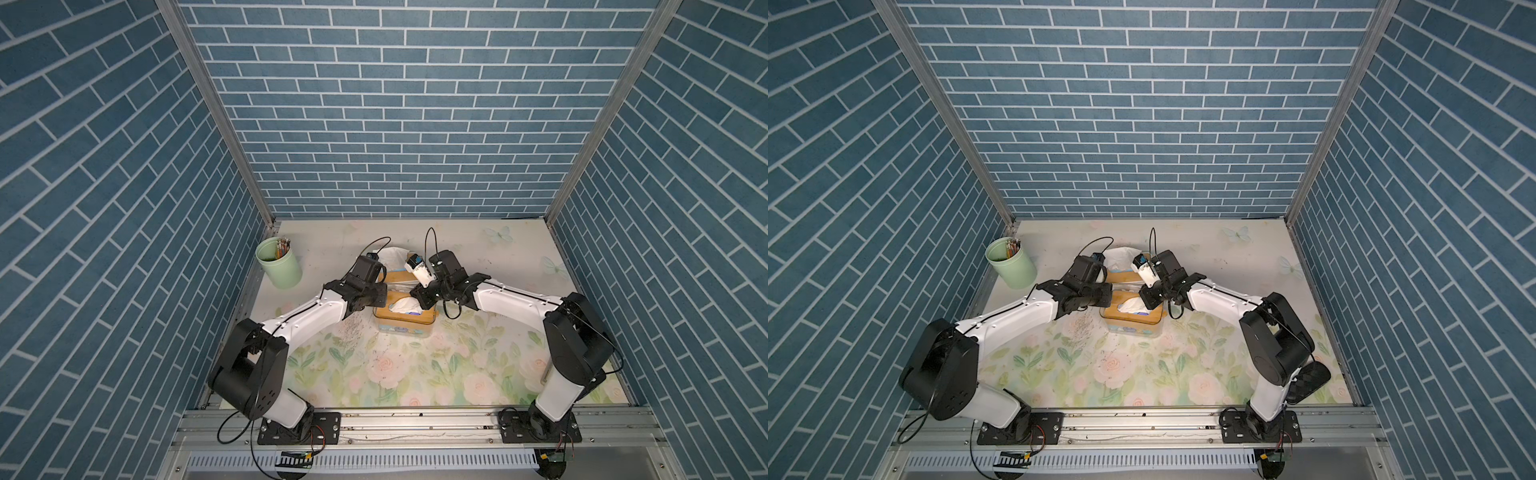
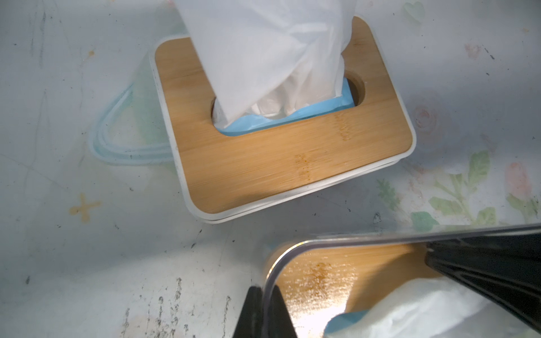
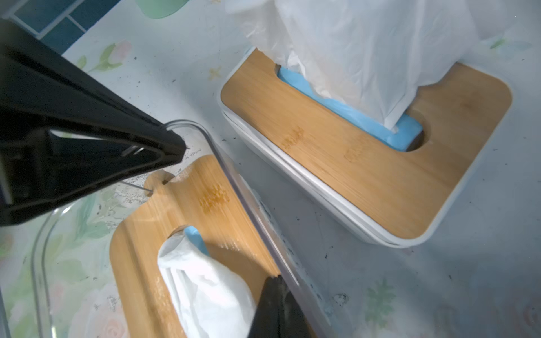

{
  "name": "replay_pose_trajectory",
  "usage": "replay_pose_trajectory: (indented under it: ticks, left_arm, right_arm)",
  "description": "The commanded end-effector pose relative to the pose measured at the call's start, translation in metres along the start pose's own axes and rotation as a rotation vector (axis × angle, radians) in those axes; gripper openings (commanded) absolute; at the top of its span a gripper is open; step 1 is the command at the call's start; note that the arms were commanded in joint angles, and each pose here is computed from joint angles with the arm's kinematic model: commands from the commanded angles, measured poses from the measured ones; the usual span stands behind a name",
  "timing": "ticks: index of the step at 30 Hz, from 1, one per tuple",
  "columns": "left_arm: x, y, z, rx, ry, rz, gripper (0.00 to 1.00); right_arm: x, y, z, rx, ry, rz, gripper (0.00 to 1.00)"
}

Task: Put the tissue paper into the tissue box
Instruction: Pull the paper towel from the tissue box.

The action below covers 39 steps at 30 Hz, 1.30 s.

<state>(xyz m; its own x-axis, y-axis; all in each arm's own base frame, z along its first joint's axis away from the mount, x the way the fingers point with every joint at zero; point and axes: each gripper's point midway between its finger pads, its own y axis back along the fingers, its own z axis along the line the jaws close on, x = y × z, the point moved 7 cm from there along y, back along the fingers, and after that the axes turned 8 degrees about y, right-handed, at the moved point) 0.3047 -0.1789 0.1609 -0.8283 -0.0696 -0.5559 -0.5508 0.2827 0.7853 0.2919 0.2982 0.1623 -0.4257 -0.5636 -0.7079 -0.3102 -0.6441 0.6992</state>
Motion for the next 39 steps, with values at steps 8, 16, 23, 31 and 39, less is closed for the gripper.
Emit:
replay_pose_trajectory:
  ticks: [8, 16, 23, 31, 39]
  left_arm:
    - [0.006, 0.003, -0.004, 0.037, 0.008, 0.024, 0.0]
    - [0.003, 0.004, -0.005, 0.034, 0.005, 0.02, 0.0]
    - [0.003, 0.004, -0.005, 0.034, 0.004, 0.021, 0.0]
    - [0.003, 0.005, -0.007, 0.047, 0.005, 0.023, 0.0]
    - [0.005, 0.004, -0.008, 0.059, 0.008, 0.029, 0.0]
  right_arm:
    - [-0.001, 0.058, 0.018, 0.057, 0.212, 0.053, 0.51]
    - [0.01, 0.062, 0.025, 0.143, 0.316, 0.216, 0.7]
    - [0.014, 0.042, 0.028, 0.174, 0.367, 0.289, 0.71]
    - [0.011, 0.018, 0.028, 0.18, 0.398, 0.284, 0.67]
    - [-0.004, 0.004, 0.029, 0.165, 0.371, 0.141, 0.48]
